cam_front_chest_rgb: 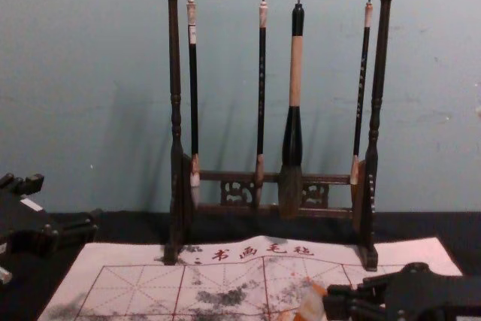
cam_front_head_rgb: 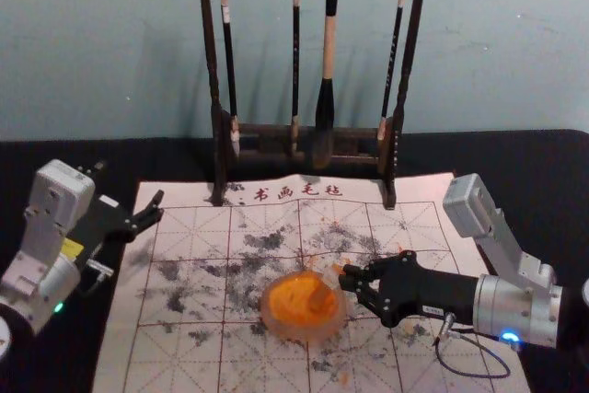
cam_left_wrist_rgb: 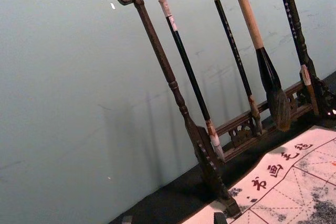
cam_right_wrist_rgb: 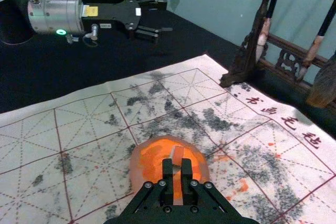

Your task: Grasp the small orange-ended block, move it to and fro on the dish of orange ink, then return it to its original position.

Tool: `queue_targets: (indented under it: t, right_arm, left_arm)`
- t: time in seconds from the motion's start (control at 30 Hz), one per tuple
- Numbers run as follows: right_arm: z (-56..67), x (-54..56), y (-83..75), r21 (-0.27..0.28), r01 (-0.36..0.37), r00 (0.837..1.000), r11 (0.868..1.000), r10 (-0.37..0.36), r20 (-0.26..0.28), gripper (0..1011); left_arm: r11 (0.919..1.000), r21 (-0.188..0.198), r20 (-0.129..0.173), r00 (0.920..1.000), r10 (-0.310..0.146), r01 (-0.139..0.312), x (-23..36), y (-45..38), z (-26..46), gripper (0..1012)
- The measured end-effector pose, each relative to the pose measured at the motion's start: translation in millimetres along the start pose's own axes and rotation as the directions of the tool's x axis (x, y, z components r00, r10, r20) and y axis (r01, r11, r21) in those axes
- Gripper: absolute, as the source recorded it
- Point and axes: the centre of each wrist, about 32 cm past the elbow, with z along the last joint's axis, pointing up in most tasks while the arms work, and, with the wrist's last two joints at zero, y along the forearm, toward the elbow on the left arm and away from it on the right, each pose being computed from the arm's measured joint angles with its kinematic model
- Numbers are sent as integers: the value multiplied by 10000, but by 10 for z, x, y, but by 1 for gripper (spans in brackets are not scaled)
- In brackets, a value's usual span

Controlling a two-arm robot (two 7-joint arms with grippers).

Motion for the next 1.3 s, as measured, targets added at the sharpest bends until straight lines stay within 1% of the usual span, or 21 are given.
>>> queue_targets:
  t: [0.23,0.37,0.6,0.8,1.0,1.13,1.3]
  right_arm:
    - [-9,-41,22,-31,-242,9997,9997,242,-45,62]
    - [-5,-40,50,-36,-331,9994,9994,331,-34,62]
    - [10,16,129,-72,-401,9992,9992,402,61,62]
    - [7,69,161,-109,-329,9994,9994,330,86,62]
    - [6,99,160,-114,-224,9997,9997,225,84,62]
    - [18,118,132,-80,-97,9999,9999,98,107,62]
    - [29,112,105,-18,-38,9999,10000,39,123,62]
  left_arm:
    - [10000,0,1,10000,1,-1,0,0,0,1001]
    - [10000,0,1,10000,1,-1,0,0,0,1001]
    - [10000,-1,0,10000,0,0,0,0,0,1001]
    - [10000,-1,1,10000,0,0,0,0,0,1001]
    - [10000,-1,0,10000,1,-1,0,0,0,1001]
    - [10000,0,1,10000,1,-1,0,0,0,1001]
    - [10000,-1,0,10000,0,0,0,0,0,1001]
